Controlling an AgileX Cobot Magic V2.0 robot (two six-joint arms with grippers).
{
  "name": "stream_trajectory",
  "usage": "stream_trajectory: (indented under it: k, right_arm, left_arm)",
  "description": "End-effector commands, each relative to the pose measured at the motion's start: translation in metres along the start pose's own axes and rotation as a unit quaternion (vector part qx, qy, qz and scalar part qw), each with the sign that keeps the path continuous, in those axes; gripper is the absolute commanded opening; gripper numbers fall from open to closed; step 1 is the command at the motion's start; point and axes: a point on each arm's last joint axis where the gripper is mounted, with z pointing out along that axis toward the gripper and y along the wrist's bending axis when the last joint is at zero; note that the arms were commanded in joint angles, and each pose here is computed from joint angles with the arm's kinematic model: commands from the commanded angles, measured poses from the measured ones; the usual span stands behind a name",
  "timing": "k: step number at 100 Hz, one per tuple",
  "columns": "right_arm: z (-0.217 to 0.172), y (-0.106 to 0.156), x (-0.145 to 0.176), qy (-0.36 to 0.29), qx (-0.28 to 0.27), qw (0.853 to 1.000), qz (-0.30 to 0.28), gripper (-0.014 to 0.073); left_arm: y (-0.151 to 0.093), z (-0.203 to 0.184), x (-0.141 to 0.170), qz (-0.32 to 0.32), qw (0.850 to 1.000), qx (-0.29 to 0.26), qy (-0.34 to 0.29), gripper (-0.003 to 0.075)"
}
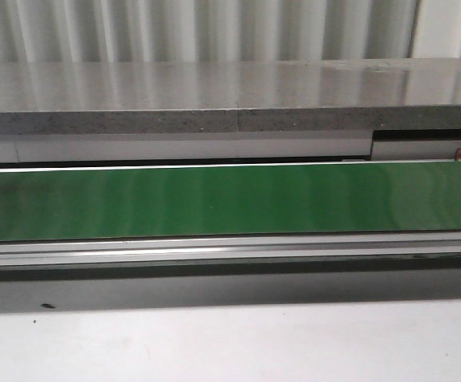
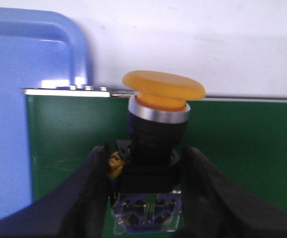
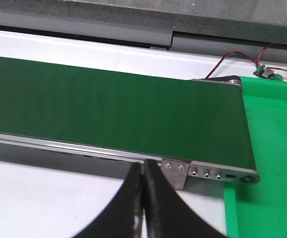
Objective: Move button from right to left
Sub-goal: 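Carry the button with the left gripper over the blue tray, then lower the button into the blue tray and open the left gripper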
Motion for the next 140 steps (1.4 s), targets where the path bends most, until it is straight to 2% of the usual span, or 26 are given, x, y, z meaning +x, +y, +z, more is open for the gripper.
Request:
stream_trajectory:
  k: [1,14,33,62,81,90,100,110,117,130,140]
  right_arm:
    - [-0.004,-0.001,-0.014,-0.05,0.009,0.999,-0.007,-0.0069]
    - [-0.004,-0.001,-0.014,-0.05,0.009,0.999,-0.007,-0.0069]
    - [-0.004,-0.001,-0.014,-0.05,0.009,0.999,-0.007,-0.0069]
    - [-0.004,-0.001,-0.014,-0.05,0.009,0.999,-0.007,-0.0069]
    - [-0.004,-0.001,-0.014,-0.05,0.009,0.999,-0.007,-0.0069]
    - [-0.004,-0.001,-0.014,-0.05,0.009,0.999,-0.007,-0.0069]
    - [-0.004,-0.001,-0.014,-0.05,0.009,0.999,-0.007,-0.0069]
    - [-0.004,-0.001,-0.014,-0.05,0.009,0.999,-0.007,-0.0069]
    - [-0.004,-0.001,-0.014,-0.05,0.009,0.999,-0.007,-0.0069]
    - [-0.004,-0.001,-0.014,-0.05,0.009,0.999,-0.007,-0.0069]
    - [-0.004,-0.001,-0.014,-0.05,0.009,0.999,-0.007,-0.0069]
  left_arm:
    - [0.022,-0.029,0.004,-0.001,1.0,-0.003,-0.026,0.008]
    - [0.061,-0.028,0.006,-0.01,0.999,-0.022,-0.023,0.008]
    - [0.101,-0.02,0.01,-0.059,0.997,-0.038,-0.009,0.008]
    - [0.145,0.043,0.01,-0.08,0.994,-0.032,0.067,0.008]
    - [0.152,0.085,0.009,-0.059,0.992,-0.021,0.111,0.0083]
    - [0.153,0.096,0.009,-0.059,0.991,-0.018,0.121,0.0113]
    - [0.153,0.1,0.01,-0.059,0.99,-0.016,0.126,0.0245]
    - [0.153,0.101,0.01,-0.059,0.99,-0.016,0.127,0.0442]
    - [0.153,0.101,0.009,-0.059,0.99,-0.016,0.125,0.0502]
    - [0.153,0.097,0.008,-0.059,0.991,-0.018,0.115,0.0487]
    - [0.152,0.086,0.004,-0.061,0.994,-0.018,0.089,0.0435]
